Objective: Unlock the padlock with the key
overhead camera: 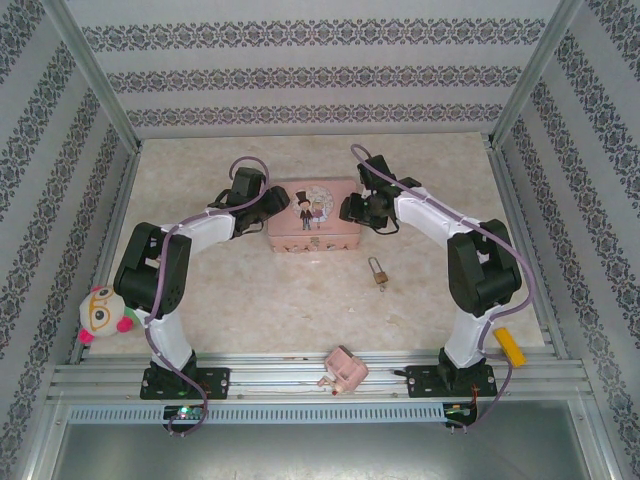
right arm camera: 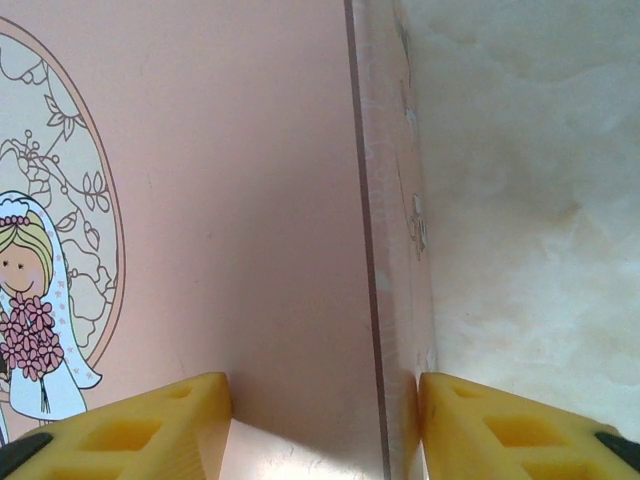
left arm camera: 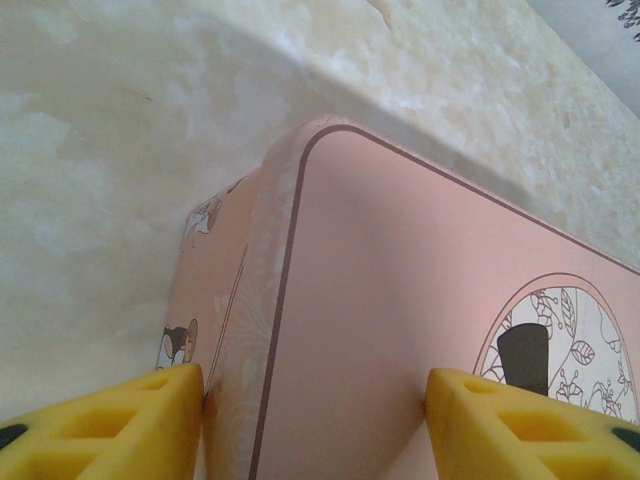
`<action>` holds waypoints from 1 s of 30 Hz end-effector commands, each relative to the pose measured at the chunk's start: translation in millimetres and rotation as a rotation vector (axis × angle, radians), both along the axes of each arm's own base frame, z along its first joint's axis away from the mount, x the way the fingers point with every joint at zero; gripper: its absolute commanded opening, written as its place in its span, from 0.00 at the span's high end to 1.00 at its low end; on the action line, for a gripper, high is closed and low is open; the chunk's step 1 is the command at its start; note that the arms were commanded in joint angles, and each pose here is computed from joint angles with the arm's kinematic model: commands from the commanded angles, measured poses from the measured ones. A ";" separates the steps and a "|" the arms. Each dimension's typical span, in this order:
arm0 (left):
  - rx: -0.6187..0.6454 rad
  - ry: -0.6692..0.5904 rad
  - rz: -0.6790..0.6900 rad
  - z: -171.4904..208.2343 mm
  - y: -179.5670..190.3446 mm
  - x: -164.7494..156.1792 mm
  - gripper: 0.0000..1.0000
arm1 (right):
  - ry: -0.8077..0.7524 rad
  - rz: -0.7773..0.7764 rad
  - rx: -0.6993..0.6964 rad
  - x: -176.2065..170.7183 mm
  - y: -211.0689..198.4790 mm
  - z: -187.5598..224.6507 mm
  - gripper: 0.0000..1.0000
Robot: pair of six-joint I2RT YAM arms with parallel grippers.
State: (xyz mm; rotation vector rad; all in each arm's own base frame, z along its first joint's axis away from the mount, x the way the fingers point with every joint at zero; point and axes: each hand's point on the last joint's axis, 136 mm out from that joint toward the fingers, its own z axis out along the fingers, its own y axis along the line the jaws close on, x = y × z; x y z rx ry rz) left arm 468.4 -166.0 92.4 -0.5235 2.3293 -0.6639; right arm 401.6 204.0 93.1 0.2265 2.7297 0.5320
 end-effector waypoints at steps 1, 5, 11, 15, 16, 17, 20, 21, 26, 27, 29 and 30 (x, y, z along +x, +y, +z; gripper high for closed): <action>-0.037 -0.024 -0.032 12.1 -10.8 -5.6 0.37 | 0.000 0.022 0.039 -8.0 12.8 6.4 0.45; -0.024 -0.057 -0.027 29.3 -6.0 -8.8 0.22 | -0.015 0.004 0.038 -3.9 5.6 13.1 0.41; 0.031 -0.154 -0.006 79.8 14.5 -12.6 0.01 | -0.075 -0.039 0.020 -1.9 -22.3 41.1 0.37; 0.091 -0.228 0.045 111.3 39.2 -24.4 0.01 | -0.134 -0.075 -0.018 -9.6 -49.2 66.0 0.36; 0.116 -0.249 0.067 118.6 48.3 -29.6 0.01 | -0.151 -0.086 -0.029 -12.9 -57.0 72.2 0.36; 0.141 -0.270 0.088 125.6 56.8 -36.0 0.01 | -0.166 -0.096 -0.042 -16.8 -64.8 77.5 0.36; 0.216 -0.315 0.160 141.2 84.5 -55.4 0.01 | -0.213 -0.129 -0.076 -28.5 -87.6 92.2 0.35; 0.241 -0.326 0.177 144.2 92.5 -62.0 0.01 | -0.229 -0.137 -0.090 -32.3 -94.5 96.2 0.35; 0.361 -0.418 0.239 162.1 124.5 -98.5 0.01 | -0.320 -0.186 -0.164 -55.0 -128.8 114.4 0.31; 0.379 -0.431 0.254 163.8 129.7 -104.4 0.01 | -0.337 -0.194 -0.174 -58.7 -133.4 116.6 0.30; 0.424 -0.458 0.283 167.6 140.9 -117.1 0.01 | -0.383 -0.212 -0.192 -66.4 -143.3 123.5 0.27; 0.446 -0.472 0.287 169.2 144.4 -121.7 0.01 | -0.401 -0.219 -0.200 -69.6 -147.3 125.6 0.25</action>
